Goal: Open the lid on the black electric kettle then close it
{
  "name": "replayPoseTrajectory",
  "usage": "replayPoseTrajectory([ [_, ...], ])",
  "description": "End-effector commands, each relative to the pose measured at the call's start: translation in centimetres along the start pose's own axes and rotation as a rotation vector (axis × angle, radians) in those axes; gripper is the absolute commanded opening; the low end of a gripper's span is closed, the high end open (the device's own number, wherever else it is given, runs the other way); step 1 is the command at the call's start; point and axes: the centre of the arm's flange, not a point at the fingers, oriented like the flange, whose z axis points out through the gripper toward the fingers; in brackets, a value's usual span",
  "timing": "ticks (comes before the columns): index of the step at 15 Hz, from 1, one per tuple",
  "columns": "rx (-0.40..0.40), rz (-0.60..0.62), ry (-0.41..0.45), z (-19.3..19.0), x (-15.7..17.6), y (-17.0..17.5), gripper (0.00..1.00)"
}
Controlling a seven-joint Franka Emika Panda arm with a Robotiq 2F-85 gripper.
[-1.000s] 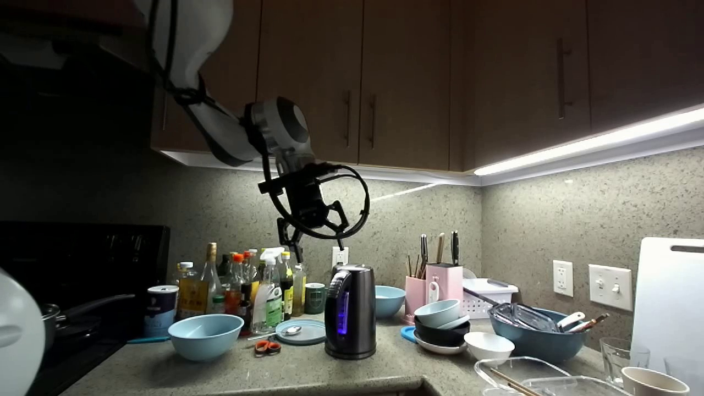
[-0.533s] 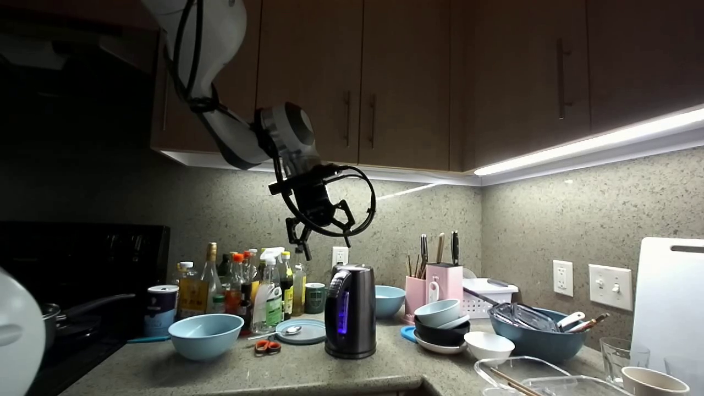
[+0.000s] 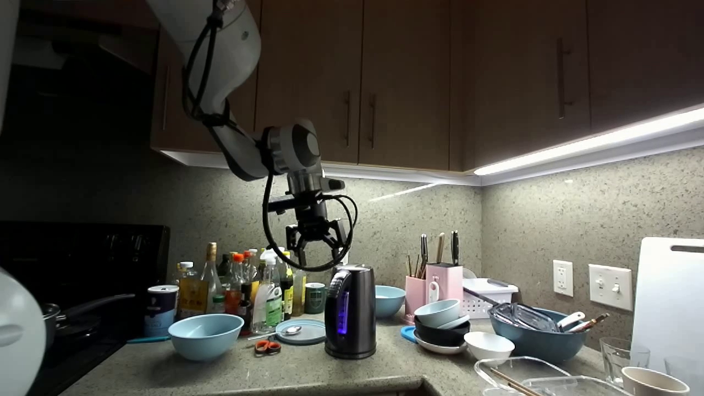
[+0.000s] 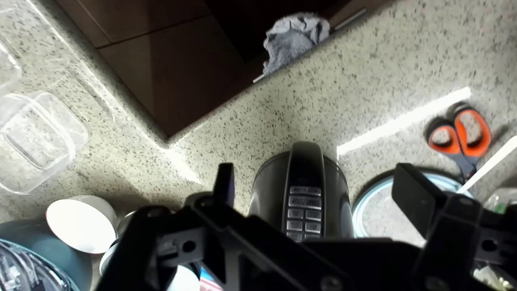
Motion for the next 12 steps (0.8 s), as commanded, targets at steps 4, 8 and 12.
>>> replayPoseTrajectory([
  [4,-0.011,0.100,0.107,1.4,1.7,-0.9,1.00],
  [8,-0.041,0.173,0.151,2.6,3.2,-0.4,1.00],
  [12,-0.045,0.228,0.193,4.2,6.2,0.8,1.00],
])
